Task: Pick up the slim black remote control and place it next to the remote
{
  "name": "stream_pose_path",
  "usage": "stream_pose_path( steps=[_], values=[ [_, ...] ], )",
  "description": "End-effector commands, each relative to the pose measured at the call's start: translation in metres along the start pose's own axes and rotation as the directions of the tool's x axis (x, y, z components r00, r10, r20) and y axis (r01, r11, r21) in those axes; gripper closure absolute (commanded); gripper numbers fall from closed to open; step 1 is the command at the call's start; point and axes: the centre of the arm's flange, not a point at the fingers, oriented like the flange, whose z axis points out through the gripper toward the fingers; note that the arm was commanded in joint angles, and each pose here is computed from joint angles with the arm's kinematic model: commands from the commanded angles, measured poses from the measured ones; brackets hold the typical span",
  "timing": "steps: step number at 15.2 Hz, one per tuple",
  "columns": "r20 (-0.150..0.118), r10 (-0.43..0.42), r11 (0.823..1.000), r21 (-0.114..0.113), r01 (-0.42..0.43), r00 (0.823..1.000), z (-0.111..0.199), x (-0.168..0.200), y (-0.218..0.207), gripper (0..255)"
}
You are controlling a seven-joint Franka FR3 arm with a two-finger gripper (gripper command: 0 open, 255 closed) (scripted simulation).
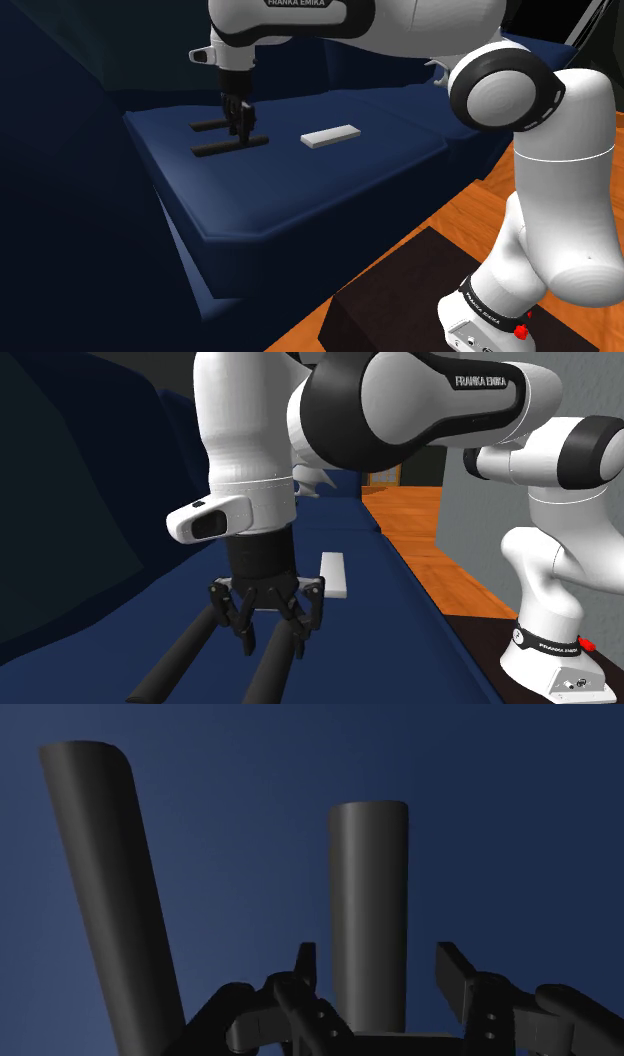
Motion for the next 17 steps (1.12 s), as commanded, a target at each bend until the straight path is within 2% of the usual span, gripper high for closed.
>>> stream_pose_path(
  steps=[1, 5, 9, 17],
  values=[
    [0.0, 0.0, 1.0, 0.0, 0.0, 1.0, 0.0, 0.0, 0.0, 0],
    [0.0, 0.0, 1.0, 0.0, 0.0, 1.0, 0.0, 0.0, 0.0, 0],
    [0.0, 0.0, 1.0, 0.0, 0.0, 1.0, -0.05, 0.0, 0.0, 0],
    [0.0, 0.0, 1.0, 0.0, 0.0, 1.0, -0.05, 0.0, 0.0, 0]
  ],
)
